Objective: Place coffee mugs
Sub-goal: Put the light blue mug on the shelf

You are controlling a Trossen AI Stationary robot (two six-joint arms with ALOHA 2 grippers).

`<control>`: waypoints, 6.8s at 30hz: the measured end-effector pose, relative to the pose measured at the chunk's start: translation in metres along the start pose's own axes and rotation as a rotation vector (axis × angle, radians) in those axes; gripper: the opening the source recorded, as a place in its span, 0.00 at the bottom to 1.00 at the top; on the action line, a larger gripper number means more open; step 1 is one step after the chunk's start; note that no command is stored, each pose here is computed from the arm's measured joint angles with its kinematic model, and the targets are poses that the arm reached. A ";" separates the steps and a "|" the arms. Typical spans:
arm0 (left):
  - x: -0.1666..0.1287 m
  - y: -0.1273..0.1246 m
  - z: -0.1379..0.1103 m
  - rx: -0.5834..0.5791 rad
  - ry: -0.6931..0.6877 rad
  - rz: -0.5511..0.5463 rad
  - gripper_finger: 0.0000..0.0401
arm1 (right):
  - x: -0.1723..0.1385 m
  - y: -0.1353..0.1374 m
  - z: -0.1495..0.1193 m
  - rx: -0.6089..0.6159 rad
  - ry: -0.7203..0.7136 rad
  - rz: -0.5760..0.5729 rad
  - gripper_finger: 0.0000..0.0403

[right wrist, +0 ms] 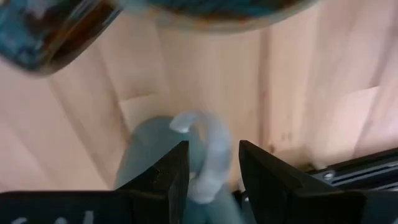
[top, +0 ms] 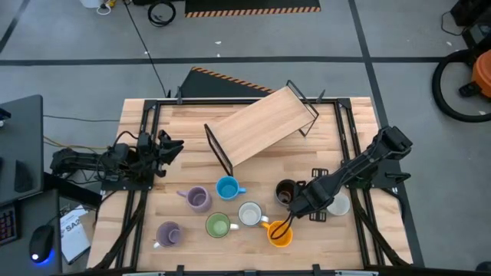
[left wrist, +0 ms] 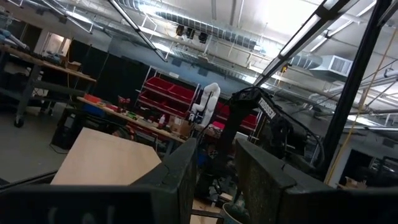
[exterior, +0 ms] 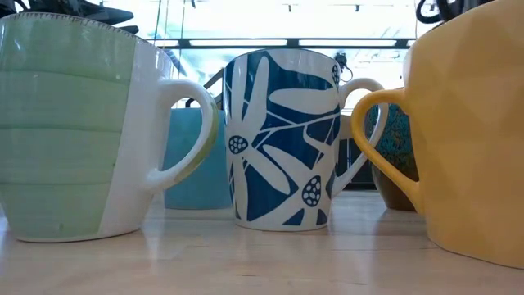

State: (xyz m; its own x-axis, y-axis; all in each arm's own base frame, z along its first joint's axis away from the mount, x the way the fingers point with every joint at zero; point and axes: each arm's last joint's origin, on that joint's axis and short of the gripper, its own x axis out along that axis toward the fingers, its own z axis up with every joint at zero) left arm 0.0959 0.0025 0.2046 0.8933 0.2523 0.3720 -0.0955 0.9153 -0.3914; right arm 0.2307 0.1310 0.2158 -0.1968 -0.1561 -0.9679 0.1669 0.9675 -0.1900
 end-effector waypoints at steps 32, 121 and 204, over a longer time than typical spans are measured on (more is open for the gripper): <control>0.000 0.000 0.000 0.000 0.005 -0.008 0.29 | -0.025 -0.054 -0.017 0.125 0.027 -0.104 0.36; 0.000 0.000 0.000 0.050 0.002 0.012 0.29 | 0.030 0.006 -0.111 -0.502 -0.164 0.024 0.11; 0.000 0.002 -0.008 -0.093 0.078 0.026 0.29 | -0.107 -0.296 0.050 -0.726 -0.350 -0.187 0.10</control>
State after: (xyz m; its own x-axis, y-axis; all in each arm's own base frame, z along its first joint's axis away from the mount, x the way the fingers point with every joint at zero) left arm 0.0988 0.0021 0.1970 0.9230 0.2465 0.2955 -0.0806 0.8747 -0.4779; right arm 0.2509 -0.1482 0.3675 0.1729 -0.2644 -0.9488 -0.5278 0.7884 -0.3159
